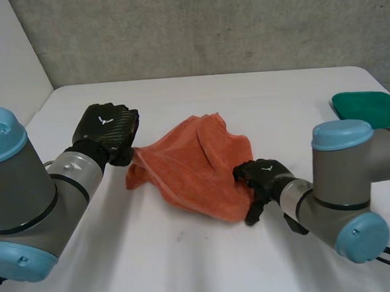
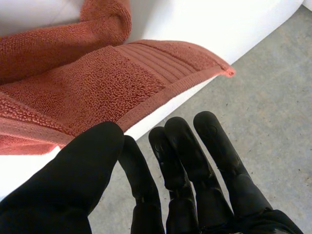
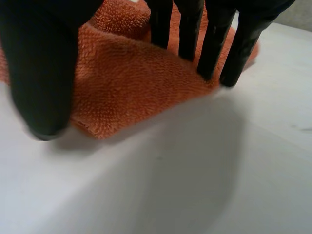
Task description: Fold the laundry.
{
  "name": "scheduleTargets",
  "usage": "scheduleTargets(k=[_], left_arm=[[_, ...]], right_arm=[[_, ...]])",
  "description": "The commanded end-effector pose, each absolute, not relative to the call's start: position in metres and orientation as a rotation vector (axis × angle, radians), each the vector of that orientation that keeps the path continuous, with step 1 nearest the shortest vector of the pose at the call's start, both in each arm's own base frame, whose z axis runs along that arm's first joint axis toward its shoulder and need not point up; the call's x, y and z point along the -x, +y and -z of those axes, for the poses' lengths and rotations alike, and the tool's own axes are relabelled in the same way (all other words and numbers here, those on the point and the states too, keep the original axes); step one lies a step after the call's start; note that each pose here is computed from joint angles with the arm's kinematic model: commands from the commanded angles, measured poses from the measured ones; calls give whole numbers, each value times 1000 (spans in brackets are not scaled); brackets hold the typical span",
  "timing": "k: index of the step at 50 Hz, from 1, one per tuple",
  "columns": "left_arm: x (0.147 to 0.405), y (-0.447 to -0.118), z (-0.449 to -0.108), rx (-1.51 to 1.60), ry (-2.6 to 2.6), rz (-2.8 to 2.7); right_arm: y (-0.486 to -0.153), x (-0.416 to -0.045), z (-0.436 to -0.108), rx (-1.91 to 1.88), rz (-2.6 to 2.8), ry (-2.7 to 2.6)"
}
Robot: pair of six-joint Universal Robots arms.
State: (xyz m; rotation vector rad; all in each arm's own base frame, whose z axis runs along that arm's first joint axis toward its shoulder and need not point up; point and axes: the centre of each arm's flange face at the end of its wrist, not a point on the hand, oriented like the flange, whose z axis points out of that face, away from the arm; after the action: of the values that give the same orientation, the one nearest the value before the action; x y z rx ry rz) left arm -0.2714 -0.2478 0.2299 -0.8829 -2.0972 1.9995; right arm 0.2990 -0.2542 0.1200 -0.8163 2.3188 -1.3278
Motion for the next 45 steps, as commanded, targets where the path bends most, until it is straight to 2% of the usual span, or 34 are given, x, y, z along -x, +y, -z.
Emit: scheduleTargets(k=[1,6,7,10,15,19,21,25,32,39,45], left_arm=[[270,-243,-241,833,-2075,-2003],[266,-234,-262,776,-2031,-2026],[265,-232,-267,765,-2018,-2035],[261,-225,-285,725,-1969,-2075],[254,-209,-317,634,-1859,-2142],[249,-198,-334,566,-1782,-2167],[247,-195,-333,562,-1782,-2158],[250,-197,-314,585,-1840,-2108],[267,-208,-235,683,-2099,-1835],[286,-208,-187,679,-2216,-1638],[290,-216,-186,462,-2205,-1546]], right_arm=[[-261,-304,-129,759,1361,2294],[-263,-304,-184,785,1536,2161],[-266,-301,-213,815,1642,2088],[-270,-292,-250,895,1789,2016],[-272,-280,-336,1068,2108,1846],[-274,-280,-378,1063,2181,1773],[-282,-284,-377,1076,2157,1792],[-304,-300,-355,1124,2035,1872],[-322,-327,-293,1193,1811,2016],[-300,-342,-283,1218,1769,2057],[-292,-341,-289,1203,1804,2037]])
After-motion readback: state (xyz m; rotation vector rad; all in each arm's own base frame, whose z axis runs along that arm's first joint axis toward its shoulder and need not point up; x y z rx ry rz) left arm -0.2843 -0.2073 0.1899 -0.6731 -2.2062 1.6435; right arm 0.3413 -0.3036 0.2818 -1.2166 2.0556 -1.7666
